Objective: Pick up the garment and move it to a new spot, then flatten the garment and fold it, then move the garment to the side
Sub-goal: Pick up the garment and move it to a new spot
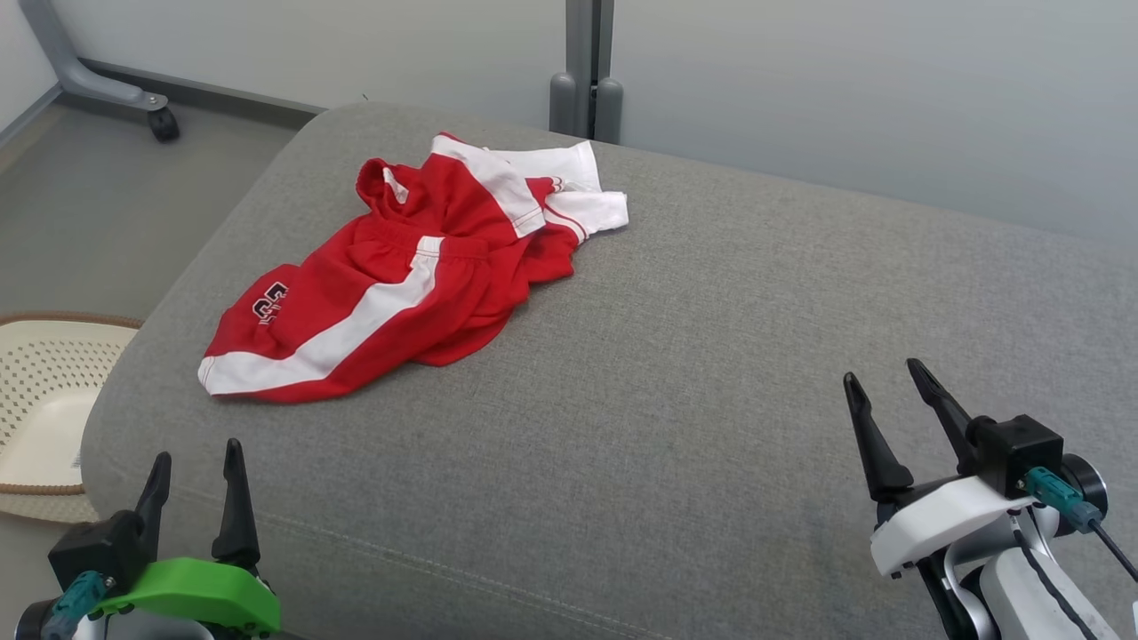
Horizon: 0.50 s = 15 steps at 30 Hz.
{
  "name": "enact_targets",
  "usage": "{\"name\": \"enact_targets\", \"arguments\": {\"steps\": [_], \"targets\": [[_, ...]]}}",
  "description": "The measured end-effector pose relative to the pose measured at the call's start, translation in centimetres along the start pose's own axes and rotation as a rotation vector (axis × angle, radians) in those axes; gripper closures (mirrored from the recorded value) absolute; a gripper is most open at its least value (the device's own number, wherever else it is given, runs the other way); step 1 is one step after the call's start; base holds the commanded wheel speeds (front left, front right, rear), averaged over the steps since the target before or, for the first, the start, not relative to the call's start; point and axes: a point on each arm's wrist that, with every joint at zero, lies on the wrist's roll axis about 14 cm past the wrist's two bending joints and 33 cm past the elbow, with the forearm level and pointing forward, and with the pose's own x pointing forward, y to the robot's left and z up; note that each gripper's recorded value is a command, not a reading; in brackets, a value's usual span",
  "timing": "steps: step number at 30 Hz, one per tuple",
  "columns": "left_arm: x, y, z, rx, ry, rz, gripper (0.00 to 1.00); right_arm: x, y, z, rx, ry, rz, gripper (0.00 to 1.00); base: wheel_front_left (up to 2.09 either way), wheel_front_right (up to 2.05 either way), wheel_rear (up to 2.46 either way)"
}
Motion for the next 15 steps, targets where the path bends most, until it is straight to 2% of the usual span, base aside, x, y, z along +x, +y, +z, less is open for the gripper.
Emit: {"name": "enact_targets", "arguments": {"steps": [15], "targets": [[0.9, -1.4, -0.8, -0.004, 0.027, -0.036, 0.0, -0.5, -1.9, -0.7, 0.004, 0.014, -0.055, 0.0, 0.0, 0.0, 0.0]]}}
